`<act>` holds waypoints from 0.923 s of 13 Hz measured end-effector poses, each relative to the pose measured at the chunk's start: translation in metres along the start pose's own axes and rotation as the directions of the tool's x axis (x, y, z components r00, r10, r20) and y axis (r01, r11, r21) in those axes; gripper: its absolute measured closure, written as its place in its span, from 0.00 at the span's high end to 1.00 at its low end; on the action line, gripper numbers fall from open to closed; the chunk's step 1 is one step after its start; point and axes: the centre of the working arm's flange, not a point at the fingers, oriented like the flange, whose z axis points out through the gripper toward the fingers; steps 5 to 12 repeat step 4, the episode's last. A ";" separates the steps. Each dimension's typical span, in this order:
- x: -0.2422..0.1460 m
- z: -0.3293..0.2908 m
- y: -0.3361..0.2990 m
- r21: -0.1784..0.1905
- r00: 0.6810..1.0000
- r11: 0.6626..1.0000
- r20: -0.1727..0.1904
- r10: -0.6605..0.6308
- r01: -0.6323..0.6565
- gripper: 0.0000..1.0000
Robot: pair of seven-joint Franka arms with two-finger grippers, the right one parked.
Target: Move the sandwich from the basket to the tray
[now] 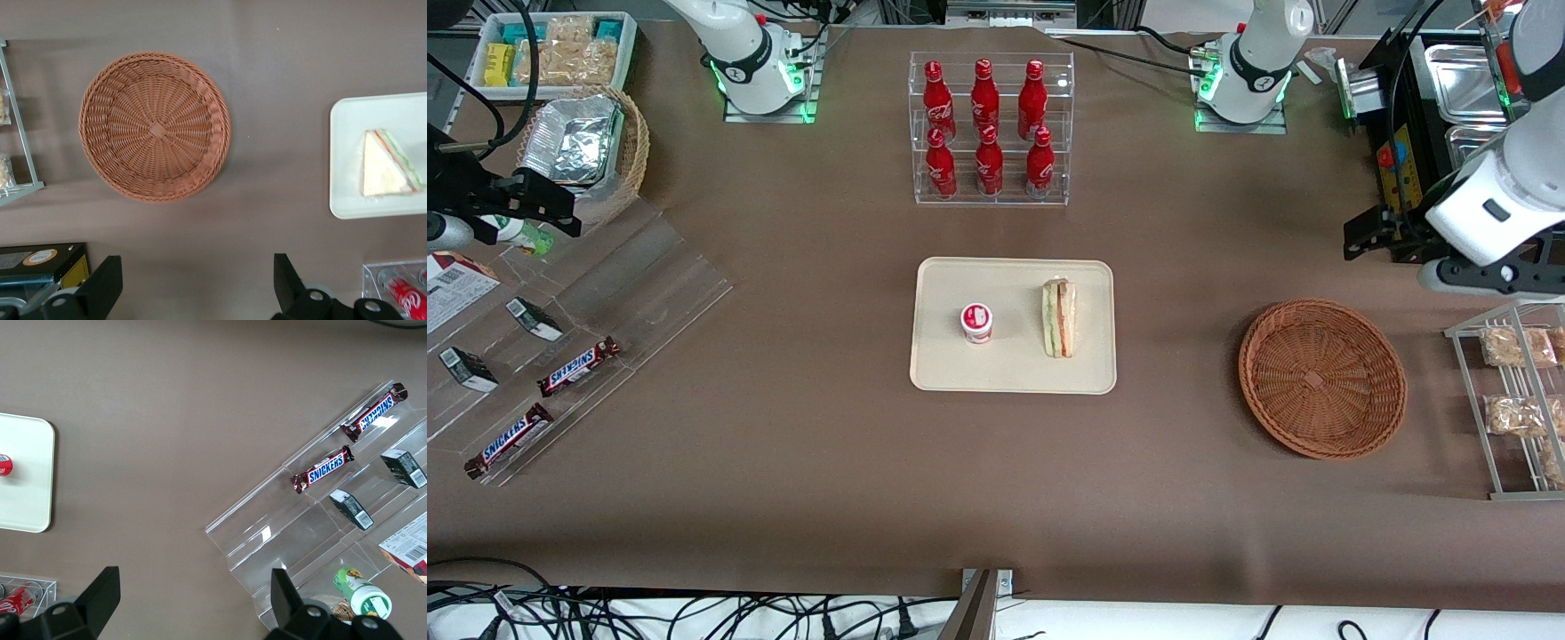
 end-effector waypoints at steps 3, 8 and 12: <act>-0.015 -0.015 0.004 -0.019 1.000 1.000 -0.002 0.009 -0.009 1.00; -0.017 -0.017 0.005 -0.024 1.000 1.000 0.002 0.017 -0.017 1.00; -0.017 -0.017 0.005 -0.024 1.000 1.000 0.002 0.017 -0.017 1.00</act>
